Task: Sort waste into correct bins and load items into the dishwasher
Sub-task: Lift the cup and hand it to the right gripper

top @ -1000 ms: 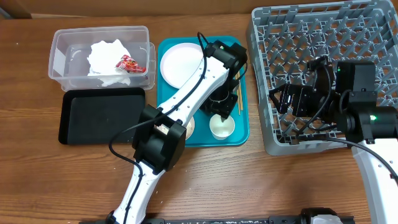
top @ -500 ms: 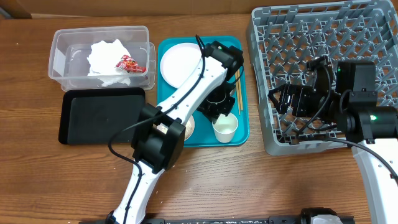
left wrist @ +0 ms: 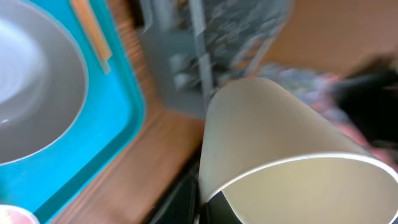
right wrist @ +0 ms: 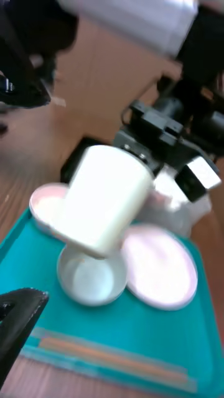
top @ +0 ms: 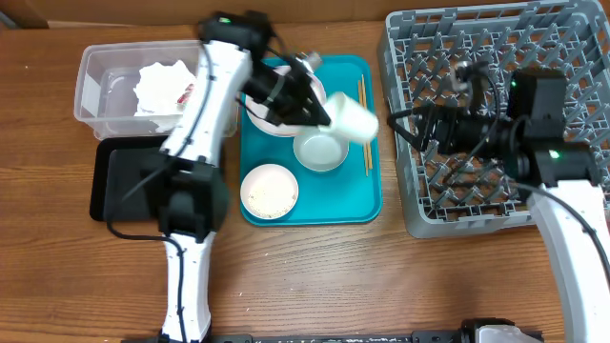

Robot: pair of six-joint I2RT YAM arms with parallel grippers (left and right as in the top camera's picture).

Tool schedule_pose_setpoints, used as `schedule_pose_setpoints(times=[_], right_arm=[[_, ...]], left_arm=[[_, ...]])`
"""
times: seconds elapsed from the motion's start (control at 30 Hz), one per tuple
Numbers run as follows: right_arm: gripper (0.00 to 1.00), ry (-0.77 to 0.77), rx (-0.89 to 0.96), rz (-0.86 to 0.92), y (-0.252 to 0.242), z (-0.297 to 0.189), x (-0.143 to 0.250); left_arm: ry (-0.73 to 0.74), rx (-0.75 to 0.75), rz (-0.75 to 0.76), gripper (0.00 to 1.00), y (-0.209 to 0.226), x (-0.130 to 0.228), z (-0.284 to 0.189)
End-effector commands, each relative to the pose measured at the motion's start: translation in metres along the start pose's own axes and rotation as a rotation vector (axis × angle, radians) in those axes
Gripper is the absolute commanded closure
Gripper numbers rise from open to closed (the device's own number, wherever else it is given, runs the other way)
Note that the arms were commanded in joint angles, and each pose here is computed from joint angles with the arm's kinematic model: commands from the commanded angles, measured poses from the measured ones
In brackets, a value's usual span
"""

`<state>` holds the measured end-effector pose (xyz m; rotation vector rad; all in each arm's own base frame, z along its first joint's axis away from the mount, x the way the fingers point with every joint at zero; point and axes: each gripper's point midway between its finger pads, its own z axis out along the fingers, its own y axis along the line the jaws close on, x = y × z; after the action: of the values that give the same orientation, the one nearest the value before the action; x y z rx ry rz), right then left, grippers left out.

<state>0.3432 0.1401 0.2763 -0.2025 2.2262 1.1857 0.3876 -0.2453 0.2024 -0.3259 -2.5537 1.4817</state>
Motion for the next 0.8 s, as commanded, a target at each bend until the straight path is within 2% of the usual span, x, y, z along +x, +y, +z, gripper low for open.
schedule_pose_setpoints(times=[0.0, 0.27, 0.77], right_arm=[[0.08, 0.028, -0.242, -0.043, 0.031, 0.003, -0.009], [0.09, 0.062, -0.467, -0.092, 0.039, 0.021, -0.020], [0.09, 0.033, -0.437, -0.169, 0.047, 0.043, -0.027]], left_arm=[[-0.071, 0.239, 0.084, 0.96, -0.051, -0.003, -0.024], [-0.095, 0.309, 0.094, 0.96, -0.060, -0.005, -0.034], [-0.059, 0.403, 0.110, 0.96, -0.085, 0.001, -0.021]])
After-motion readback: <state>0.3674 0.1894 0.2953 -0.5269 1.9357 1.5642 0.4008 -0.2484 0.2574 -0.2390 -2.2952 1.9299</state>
